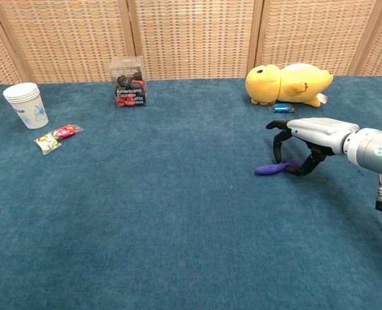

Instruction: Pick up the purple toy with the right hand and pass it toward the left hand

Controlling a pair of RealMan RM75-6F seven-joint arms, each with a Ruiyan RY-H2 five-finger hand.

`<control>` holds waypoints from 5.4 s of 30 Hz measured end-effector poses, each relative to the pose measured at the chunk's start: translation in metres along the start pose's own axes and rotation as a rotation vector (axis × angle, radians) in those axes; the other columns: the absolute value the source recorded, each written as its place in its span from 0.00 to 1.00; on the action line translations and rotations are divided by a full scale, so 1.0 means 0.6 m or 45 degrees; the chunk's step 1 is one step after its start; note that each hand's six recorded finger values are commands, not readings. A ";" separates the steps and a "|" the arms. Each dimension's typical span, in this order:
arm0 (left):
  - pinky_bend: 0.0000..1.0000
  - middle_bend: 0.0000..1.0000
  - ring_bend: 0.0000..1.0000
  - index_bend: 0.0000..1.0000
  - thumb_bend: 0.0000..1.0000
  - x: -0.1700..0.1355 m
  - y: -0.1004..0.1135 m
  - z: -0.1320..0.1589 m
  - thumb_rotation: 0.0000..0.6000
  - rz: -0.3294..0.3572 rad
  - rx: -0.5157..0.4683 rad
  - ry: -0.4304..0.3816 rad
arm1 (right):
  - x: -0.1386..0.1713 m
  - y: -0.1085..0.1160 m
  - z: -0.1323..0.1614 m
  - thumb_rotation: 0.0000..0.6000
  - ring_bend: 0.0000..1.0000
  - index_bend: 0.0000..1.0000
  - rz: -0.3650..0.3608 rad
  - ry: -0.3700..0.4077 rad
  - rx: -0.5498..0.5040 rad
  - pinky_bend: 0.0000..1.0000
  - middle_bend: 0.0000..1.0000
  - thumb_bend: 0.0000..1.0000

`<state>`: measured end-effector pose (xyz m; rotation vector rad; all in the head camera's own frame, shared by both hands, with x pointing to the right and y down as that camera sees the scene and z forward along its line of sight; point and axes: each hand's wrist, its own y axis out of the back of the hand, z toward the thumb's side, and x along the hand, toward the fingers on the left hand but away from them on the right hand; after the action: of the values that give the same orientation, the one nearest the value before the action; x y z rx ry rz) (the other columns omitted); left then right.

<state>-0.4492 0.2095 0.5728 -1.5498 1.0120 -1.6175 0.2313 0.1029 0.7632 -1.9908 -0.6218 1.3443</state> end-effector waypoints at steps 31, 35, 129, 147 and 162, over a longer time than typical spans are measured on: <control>0.00 0.00 0.00 0.00 0.00 0.002 -0.002 0.004 1.00 -0.006 0.002 -0.008 | -0.001 -0.008 0.001 1.00 0.00 0.60 0.015 -0.034 -0.144 0.00 0.18 0.62; 0.00 0.00 0.00 0.00 0.00 0.006 -0.002 0.005 1.00 -0.007 0.006 -0.015 | -0.002 0.000 0.010 1.00 0.00 0.61 0.003 -0.037 -0.269 0.00 0.19 0.61; 0.00 0.00 0.00 0.49 0.37 0.199 -0.030 0.528 1.00 0.086 0.075 -1.045 | -0.027 0.121 0.271 1.00 0.00 0.63 0.179 -0.028 -1.052 0.00 0.21 0.61; 0.00 0.00 0.00 0.56 0.43 0.198 -0.027 0.541 1.00 0.065 0.070 -1.040 | -0.024 0.119 0.262 1.00 0.00 0.63 0.184 -0.030 -1.061 0.00 0.21 0.61; 0.00 0.00 0.00 0.74 0.48 0.198 -0.027 0.543 1.00 0.073 0.084 -1.031 | -0.022 0.118 0.255 1.00 0.00 0.64 0.186 -0.035 -1.064 0.00 0.22 0.61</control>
<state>-0.1319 0.0860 0.6414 -1.8604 0.5348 -0.8197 0.0861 0.0841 0.6790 -2.7069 -1.2161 1.3132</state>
